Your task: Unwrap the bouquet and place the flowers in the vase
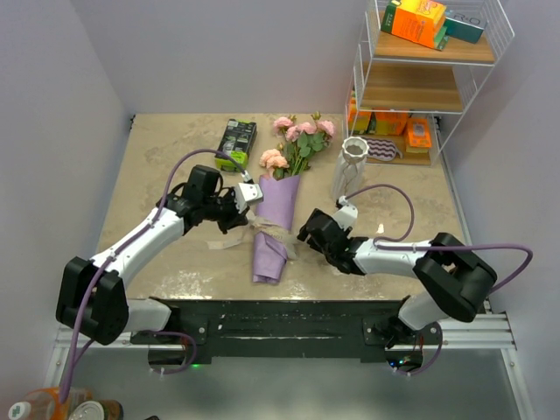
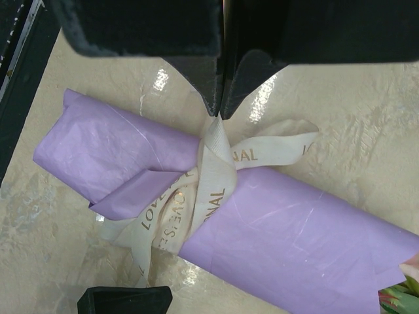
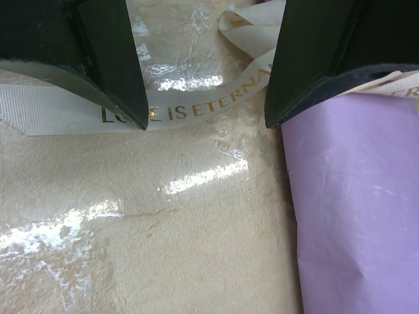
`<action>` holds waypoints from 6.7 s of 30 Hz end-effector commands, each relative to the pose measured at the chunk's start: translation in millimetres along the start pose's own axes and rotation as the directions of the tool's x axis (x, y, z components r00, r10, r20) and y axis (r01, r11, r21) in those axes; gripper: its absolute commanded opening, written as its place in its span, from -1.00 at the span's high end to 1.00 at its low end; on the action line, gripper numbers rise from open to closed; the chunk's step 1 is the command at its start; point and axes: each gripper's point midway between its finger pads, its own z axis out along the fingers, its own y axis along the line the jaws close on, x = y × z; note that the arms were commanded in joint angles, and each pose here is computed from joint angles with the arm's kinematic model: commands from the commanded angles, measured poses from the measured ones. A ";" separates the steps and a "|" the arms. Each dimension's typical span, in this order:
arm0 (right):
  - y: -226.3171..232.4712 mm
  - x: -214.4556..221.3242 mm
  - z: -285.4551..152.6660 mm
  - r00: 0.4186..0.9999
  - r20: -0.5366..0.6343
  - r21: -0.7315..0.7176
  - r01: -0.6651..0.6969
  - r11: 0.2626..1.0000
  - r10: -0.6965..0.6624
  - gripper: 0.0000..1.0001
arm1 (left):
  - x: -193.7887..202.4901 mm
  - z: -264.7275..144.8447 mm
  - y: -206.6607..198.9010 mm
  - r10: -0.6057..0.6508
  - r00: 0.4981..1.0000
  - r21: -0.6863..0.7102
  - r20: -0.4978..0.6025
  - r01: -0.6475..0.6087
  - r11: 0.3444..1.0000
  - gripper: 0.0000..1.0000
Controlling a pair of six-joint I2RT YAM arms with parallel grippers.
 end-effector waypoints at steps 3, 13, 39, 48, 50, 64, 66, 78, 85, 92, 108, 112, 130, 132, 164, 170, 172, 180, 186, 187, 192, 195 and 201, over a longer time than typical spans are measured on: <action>-10.3 -2.8 -13.8 0.999 -0.033 0.059 0.026 0.998 -0.024 -0.59 | -14.7 -13.3 3.8 0.014 1.000 -0.030 0.028 -0.013 0.999 1.00; 60.8 -15.6 -39.6 0.993 -0.075 -0.103 0.080 0.991 -0.088 -0.70 | -11.4 -11.5 0.7 0.012 1.000 -0.015 0.020 -0.012 1.000 1.00; 114.0 22.1 -35.6 0.978 -0.156 -0.376 0.073 0.924 -0.140 0.06 | -2.8 -10.9 5.6 0.051 0.999 -0.045 -0.006 -0.051 0.998 1.00; 134.0 -7.5 -58.6 0.980 -0.070 -0.397 0.146 0.906 -0.188 0.04 | 0.2 -8.9 6.2 0.050 0.999 -0.048 -0.009 -0.050 0.998 1.00; 131.0 -7.5 -59.0 0.979 -0.072 -0.388 0.147 0.910 -0.189 0.07 | 0.7 -8.9 6.1 0.048 0.999 -0.049 -0.011 -0.048 0.998 1.00; 115.8 7.1 -55.3 0.971 -0.108 -0.378 0.158 0.912 -0.213 0.09 | 0.3 -10.0 8.7 0.055 0.998 -0.060 -0.017 -0.056 0.997 1.00; 112.8 3.5 -58.9 0.969 -0.096 -0.373 0.175 0.911 -0.226 -0.32 | 0.6 -10.0 8.6 0.056 0.998 -0.060 -0.018 -0.057 0.997 1.00; 90.0 29.5 -52.3 0.948 -0.128 -0.355 0.230 0.906 -0.291 -0.46 | 0.6 -9.9 7.3 0.058 0.998 -0.055 -0.017 -0.058 0.997 1.00; 124.9 36.5 -46.2 0.949 -0.129 -0.422 0.209 0.882 -0.286 -0.45 | 2.6 -11.1 7.8 0.059 0.998 -0.061 -0.024 -0.061 0.996 1.00; 141.6 42.1 -39.0 0.951 -0.140 -0.444 0.188 0.876 -0.275 -0.36 | 5.0 -10.8 6.6 0.062 0.998 -0.058 -0.027 -0.063 0.996 1.00; 150.7 27.0 -44.8 0.959 -0.085 -0.440 0.209 0.873 -0.272 0.08 | 12.0 -10.8 2.1 0.070 0.997 -0.053 -0.032 -0.072 0.996 1.00; 153.8 24.7 -45.2 0.959 -0.076 -0.442 0.214 0.871 -0.274 0.11 | 13.7 -11.2 0.9 0.072 0.997 -0.052 -0.034 -0.074 0.996 1.00; 168.7 16.0 -47.4 0.956 -0.047 -0.455 0.237 0.859 -0.289 0.61 | 18.9 -9.8 -2.8 0.069 0.997 -0.039 -0.040 -0.071 0.997 1.00; 169.6 16.4 -48.0 0.956 -0.045 -0.458 0.239 0.856 -0.291 0.77 | 17.6 -10.2 -2.2 0.072 0.997 -0.040 -0.038 -0.074 0.996 1.00; -40.9 -181.0 -157.3 0.937 0.338 0.127 0.048 0.991 -0.088 1.00 | 25.6 -220.7 175.5 -0.242 0.968 -0.652 0.072 0.229 0.723 1.00; -90.1 -212.8 -175.5 0.909 0.393 0.357 -0.009 0.934 -0.142 1.00 | 85.5 -272.1 200.7 -0.357 0.931 -0.736 0.071 0.290 0.612 1.00; -97.4 -216.1 -177.4 0.908 0.393 0.397 -0.023 0.917 -0.147 0.79 | 98.2 -275.6 198.5 -0.369 0.928 -0.738 0.054 0.286 0.611 1.00; -93.2 -236.7 -192.7 0.888 0.429 0.413 -0.029 0.910 -0.167 -0.69 | 59.1 -261.5 168.4 -0.271 0.957 -0.595 0.102 0.278 0.755 -0.98; -62.5 -250.7 -205.8 0.883 0.450 0.262 0.016 0.965 -0.137 -0.74 | -51.1 -192.1 108.2 -0.044 0.981 -0.246 0.188 0.090 0.965 -0.98; -51.5 -252.7 -203.2 0.877 0.467 0.205 0.021 0.979 -0.117 -0.71 | -72.6 -169.4 90.2 0.005 0.980 -0.163 0.201 0.028 0.986 -0.98; -13.5 -235.1 -196.1 0.896 0.414 -0.010 0.183 0.983 -0.162 -0.56 | -106.2 -80.9 49.0 0.071 0.979 0.113 0.189 -0.094 0.989 -0.98; -1.6 -222.0 -190.2 0.907 0.371 -0.075 0.241 0.968 -0.197 -0.50 | -104.6 -37.7 45.8 0.055 0.989 0.209 0.140 -0.084 0.974 -0.98; 12.1 -217.4 -198.0 0.905 0.385 -0.181 0.264 0.947 -0.179 -0.39 | -92.6 17.9 65.2 0.092 0.990 0.305 0.111 -0.122 0.944 -0.85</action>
